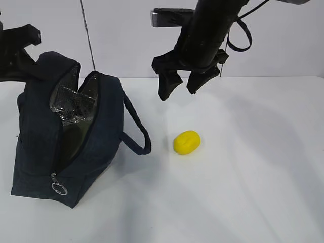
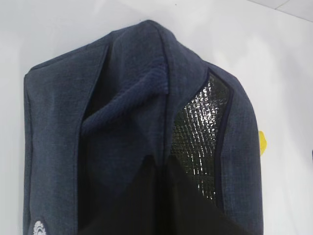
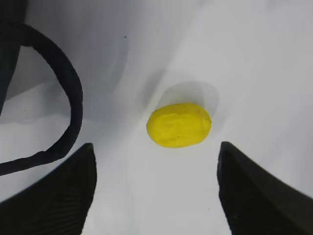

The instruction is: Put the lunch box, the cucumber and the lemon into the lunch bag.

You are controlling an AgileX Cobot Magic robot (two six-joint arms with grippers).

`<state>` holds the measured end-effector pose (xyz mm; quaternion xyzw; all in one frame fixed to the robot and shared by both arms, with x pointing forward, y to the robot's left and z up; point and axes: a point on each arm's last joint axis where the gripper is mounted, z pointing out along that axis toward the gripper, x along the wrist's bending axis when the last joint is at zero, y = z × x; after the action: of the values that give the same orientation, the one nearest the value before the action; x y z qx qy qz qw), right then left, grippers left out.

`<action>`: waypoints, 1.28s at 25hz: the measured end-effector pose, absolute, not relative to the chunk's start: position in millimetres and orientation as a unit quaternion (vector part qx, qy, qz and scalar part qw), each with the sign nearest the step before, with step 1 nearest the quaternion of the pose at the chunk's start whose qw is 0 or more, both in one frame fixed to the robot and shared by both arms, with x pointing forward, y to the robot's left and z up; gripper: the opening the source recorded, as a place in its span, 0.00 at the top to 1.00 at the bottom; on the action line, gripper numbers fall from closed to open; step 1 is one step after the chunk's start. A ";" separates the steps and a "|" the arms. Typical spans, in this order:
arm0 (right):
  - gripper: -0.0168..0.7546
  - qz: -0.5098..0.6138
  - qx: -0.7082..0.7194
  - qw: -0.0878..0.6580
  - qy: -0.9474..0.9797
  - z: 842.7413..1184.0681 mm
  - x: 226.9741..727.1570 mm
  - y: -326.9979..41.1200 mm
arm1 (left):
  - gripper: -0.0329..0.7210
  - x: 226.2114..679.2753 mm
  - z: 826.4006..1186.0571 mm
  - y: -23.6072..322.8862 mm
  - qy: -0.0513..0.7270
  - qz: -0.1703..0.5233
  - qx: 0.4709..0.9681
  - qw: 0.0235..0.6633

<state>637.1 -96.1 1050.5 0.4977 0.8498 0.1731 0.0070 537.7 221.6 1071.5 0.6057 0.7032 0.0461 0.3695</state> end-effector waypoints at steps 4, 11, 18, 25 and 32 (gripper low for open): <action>0.23 0.151 0.504 0.036 0.850 1049.3 639.7 -102.3 | 0.96 537.7 1071.5 221.6 0.703 0.046 0.606 0.369; 0.23 0.133 0.512 0.030 0.848 1046.0 629.9 -107.9 | 0.96 536.7 1070.8 221.5 0.703 0.043 0.610 0.364; 0.23 0.074 0.519 -0.001 0.851 1019.7 604.9 -120.9 | 0.96 536.5 1070.6 221.7 0.701 0.044 0.612 0.362; 0.23 0.066 0.522 -0.012 0.850 1013.9 599.6 -122.4 | 0.96 536.3 1070.5 221.6 0.697 0.046 0.618 0.361; 0.23 0.068 0.543 -0.016 0.837 1013.9 599.6 -122.0 | 0.96 536.3 1070.5 221.6 0.695 0.047 0.620 0.361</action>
<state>599.6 -122.0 1013.9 0.5433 0.8367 0.0675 -0.0156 536.3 221.6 1070.5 0.6197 0.6951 0.0469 0.3613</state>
